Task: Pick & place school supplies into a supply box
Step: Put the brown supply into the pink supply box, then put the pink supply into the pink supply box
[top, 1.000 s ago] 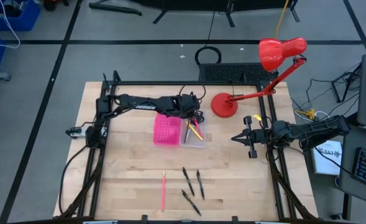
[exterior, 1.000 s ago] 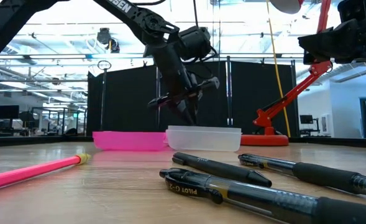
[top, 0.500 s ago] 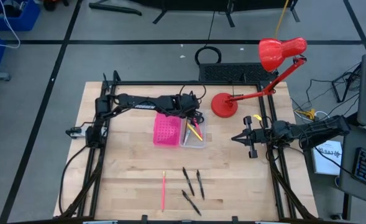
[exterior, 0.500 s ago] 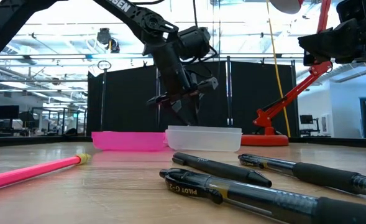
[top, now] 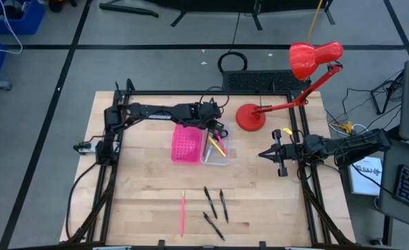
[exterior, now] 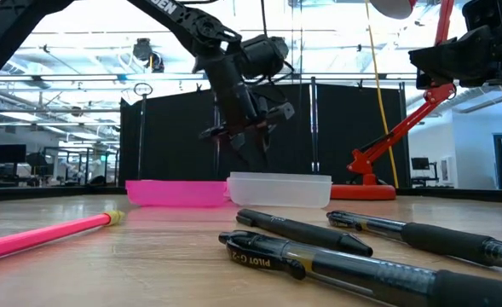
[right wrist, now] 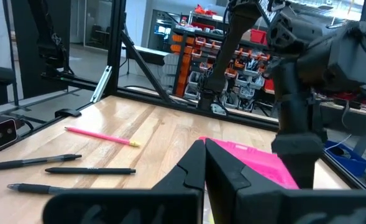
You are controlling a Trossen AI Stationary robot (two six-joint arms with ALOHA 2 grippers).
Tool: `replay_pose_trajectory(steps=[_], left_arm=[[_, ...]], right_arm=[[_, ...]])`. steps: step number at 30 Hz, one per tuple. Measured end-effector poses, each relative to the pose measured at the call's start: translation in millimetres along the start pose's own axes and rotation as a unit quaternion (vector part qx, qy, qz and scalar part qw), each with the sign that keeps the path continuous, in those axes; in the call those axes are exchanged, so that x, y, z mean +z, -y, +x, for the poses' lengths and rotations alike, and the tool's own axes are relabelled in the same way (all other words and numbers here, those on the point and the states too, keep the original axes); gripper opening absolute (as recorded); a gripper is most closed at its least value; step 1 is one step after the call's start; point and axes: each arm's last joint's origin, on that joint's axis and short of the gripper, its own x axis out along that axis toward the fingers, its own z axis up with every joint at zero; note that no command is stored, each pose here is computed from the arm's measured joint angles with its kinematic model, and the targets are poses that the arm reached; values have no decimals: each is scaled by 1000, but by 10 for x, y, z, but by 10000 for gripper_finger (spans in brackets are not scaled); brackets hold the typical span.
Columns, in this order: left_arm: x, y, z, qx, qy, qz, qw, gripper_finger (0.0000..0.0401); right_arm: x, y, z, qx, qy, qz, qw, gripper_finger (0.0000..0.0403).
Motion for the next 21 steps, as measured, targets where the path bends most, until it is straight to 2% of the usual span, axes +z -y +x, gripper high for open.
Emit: replay_pose_trajectory(steps=[6,10,12,16,21], left_arm=[[45,-39,-260,4,-2,7,1000,170],[53,-33,-631,-19,-9,36,999,170],[-20,9,-868,-28,-17,51,998,167],[-364,197,-1399,-38,-23,66,997,139],[-1019,441,-1825,-25,-57,49,997,68]], right_arm=[[0,0,0,0,0,-2,1000,0],[0,0,0,0,0,-6,1000,0],[0,0,0,0,0,-6,1000,0],[-1,0,0,0,0,-8,1000,0],[-5,-1,0,1,-3,-8,1000,0]])
